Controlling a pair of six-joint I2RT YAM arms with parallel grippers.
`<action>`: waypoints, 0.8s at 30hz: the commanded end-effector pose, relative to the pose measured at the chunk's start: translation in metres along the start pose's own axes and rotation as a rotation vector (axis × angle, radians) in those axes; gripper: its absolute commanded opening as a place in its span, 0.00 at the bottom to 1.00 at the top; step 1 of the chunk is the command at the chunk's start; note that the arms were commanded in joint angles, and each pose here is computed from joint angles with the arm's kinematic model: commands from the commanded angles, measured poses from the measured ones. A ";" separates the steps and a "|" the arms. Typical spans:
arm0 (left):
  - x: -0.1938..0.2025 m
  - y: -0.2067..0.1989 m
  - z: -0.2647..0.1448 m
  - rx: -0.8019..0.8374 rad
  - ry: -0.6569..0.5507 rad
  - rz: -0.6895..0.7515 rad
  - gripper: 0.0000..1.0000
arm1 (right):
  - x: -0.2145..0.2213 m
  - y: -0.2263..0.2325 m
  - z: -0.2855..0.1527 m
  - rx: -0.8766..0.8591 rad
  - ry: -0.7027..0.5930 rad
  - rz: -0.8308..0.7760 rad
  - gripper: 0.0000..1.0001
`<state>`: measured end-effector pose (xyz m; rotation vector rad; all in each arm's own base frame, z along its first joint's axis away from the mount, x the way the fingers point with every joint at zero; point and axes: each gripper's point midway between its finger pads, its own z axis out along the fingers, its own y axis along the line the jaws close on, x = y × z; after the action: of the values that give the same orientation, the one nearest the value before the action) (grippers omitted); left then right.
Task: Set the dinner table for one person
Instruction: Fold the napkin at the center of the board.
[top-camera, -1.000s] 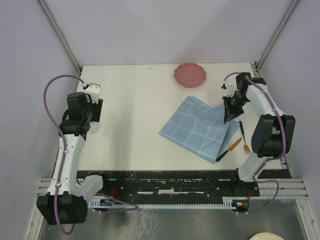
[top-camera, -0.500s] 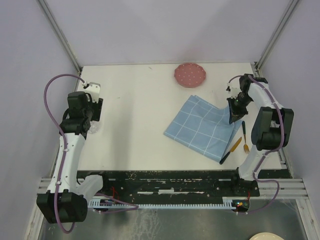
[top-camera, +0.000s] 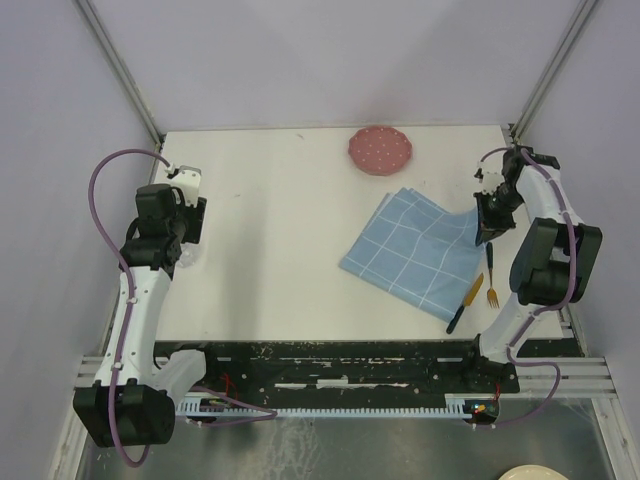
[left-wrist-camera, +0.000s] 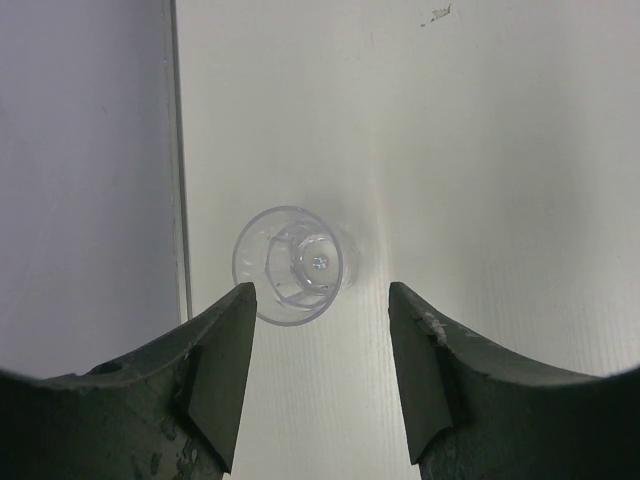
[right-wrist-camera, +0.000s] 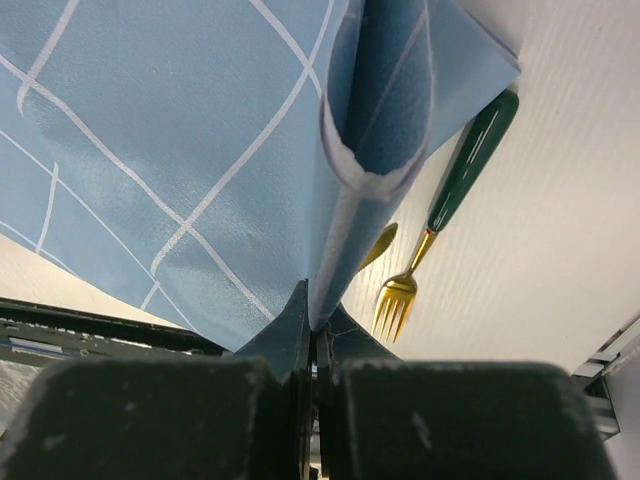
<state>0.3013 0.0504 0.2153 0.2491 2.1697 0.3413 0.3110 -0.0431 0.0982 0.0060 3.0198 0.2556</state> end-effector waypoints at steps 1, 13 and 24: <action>-0.015 0.003 -0.003 -0.008 -0.070 -0.014 0.62 | 0.007 -0.002 -0.010 -0.001 0.028 -0.042 0.02; -0.017 0.001 -0.003 0.004 -0.076 -0.023 0.62 | 0.009 0.015 0.005 -0.102 0.102 -0.067 0.02; -0.017 -0.001 -0.007 0.011 -0.082 -0.042 0.62 | -0.001 0.030 0.019 -0.121 0.151 -0.089 0.02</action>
<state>0.3016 0.0485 0.2159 0.2538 2.1653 0.3297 0.3071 -0.0123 0.0851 -0.1822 3.1247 0.4273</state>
